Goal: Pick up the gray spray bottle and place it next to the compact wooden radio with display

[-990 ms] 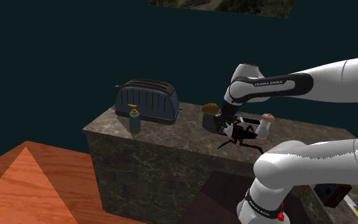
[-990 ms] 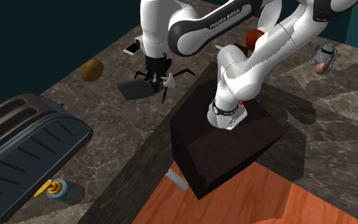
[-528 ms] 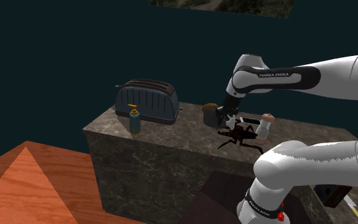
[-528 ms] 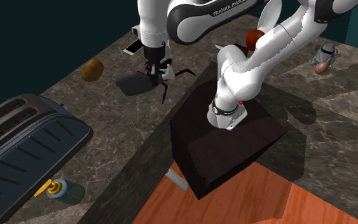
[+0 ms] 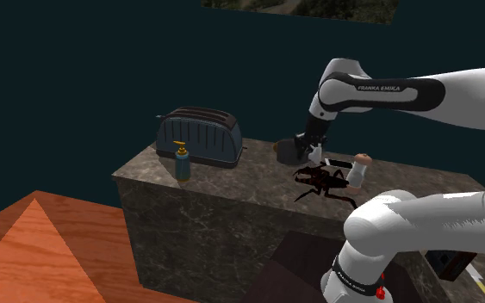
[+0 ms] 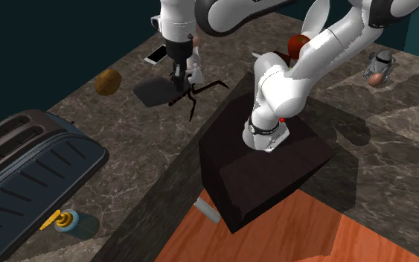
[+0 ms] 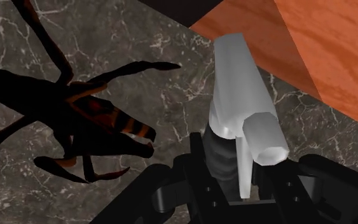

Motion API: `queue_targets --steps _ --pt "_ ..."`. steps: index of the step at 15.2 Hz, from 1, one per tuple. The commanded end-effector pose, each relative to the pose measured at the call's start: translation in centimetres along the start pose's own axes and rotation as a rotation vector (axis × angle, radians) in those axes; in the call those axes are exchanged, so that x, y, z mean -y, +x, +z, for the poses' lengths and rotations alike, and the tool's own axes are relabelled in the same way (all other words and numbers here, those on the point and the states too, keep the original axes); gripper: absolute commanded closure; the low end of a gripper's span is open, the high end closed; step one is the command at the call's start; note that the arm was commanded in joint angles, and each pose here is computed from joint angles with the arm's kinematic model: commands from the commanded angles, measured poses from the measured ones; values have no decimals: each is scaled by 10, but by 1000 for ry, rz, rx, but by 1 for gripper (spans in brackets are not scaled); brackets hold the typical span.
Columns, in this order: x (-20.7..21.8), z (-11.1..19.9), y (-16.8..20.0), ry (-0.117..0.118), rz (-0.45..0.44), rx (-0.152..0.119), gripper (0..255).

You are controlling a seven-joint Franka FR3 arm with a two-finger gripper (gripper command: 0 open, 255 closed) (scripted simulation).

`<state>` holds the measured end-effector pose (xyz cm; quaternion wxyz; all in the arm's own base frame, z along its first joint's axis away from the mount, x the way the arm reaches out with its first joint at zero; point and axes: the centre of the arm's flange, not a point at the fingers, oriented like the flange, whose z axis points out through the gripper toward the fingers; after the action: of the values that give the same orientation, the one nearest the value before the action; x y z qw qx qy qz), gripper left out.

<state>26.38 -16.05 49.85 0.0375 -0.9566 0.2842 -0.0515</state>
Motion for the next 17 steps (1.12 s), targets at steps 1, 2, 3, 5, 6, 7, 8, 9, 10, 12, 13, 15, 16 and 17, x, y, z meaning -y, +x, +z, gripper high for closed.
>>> queue_targets --steps 1,2,3,5,6,7,8,9,10,12,13,15,16,17 --pt "0 -10 1 0 0 0 255" --pt "1 -16 2 0 0 0 255" --pt "1 -21 2 0 0 0 255" --pt "-3 -24 -10 0 0 0 255" --pt "-8 -26 -22 0 0 0 255" --pt "-13 -27 -34 0 0 0 255" --pt "-18 -28 -47 0 0 0 255" --pt "-22 -30 -59 0 0 0 255" --pt "-27 -31 -71 0 0 0 255" --pt "-37 -34 -96 0 0 0 255" --pt "-41 -36 -108 0 0 0 255" --pt "-51 -39 -132 0 0 0 255" --pt "-55 -40 -145 0 0 0 255" --pt "-60 -42 -157 0 0 0 255"
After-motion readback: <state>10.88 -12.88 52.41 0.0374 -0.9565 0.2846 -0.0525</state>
